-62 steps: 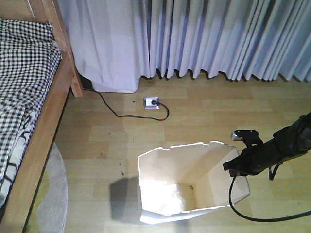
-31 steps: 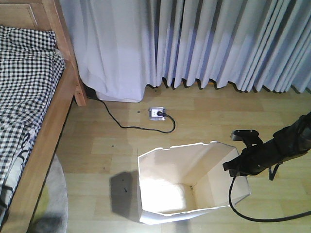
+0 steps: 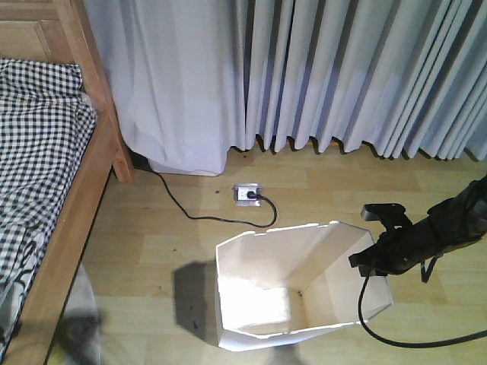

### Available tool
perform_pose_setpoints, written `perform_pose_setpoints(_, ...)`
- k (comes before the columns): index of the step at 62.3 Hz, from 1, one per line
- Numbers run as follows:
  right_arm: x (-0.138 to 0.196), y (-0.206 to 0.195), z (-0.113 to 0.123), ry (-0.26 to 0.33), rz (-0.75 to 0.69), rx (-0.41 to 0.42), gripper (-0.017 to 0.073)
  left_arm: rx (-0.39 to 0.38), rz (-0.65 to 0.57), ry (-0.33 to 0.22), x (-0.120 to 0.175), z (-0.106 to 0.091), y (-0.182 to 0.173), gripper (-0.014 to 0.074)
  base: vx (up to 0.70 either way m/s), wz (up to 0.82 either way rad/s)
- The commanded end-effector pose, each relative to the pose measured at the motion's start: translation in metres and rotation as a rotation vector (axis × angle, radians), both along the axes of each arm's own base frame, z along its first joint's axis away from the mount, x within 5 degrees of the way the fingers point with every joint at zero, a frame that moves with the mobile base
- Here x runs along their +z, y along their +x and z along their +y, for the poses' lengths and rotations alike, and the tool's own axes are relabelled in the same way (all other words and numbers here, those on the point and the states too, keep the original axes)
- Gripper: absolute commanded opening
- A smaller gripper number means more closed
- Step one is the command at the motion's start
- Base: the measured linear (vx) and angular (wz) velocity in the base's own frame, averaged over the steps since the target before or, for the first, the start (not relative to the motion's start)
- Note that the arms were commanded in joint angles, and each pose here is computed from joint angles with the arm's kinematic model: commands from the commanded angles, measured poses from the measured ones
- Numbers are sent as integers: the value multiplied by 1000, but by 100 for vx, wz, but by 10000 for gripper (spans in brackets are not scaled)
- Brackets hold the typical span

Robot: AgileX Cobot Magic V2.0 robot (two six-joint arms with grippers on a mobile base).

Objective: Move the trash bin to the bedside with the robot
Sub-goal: 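Bring the bin beside the bed frame near the curtains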

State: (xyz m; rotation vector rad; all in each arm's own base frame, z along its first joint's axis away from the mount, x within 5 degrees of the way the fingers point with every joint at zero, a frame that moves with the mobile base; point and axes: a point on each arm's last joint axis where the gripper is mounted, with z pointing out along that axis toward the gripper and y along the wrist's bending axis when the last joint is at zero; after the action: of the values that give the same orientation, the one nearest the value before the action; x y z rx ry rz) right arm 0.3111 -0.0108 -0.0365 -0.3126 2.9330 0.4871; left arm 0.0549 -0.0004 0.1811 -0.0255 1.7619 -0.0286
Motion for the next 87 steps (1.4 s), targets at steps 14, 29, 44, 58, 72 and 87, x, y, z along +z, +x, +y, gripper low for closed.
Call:
perform_pose_setpoints(14, 31, 13, 11, 156, -57, -3, -6, 0, -65, -8, 1, 0, 1, -6, 18, -2)
perform_pose_setpoints(29, 31, 13, 11, 156, -57, -3, -6, 0, -65, -8, 1, 0, 1, -6, 17, -2)
perform_pose_setpoints(44, 31, 13, 11, 156, -57, -3, -6, 0, -65, -8, 1, 0, 1, -6, 15, -3)
perform_pose_setpoints(58, 31, 13, 11, 156, -57, -3, -6, 0, -65, -8, 1, 0, 1, -6, 14, 0)
perform_pose_setpoints(72, 31, 13, 11, 156, -57, -3, -6, 0, -65, -8, 1, 0, 1, -6, 13, 1)
perform_pose_setpoints(87, 31, 13, 11, 156, -57, -3, -6, 0, -65, -8, 1, 0, 1, -6, 11, 1)
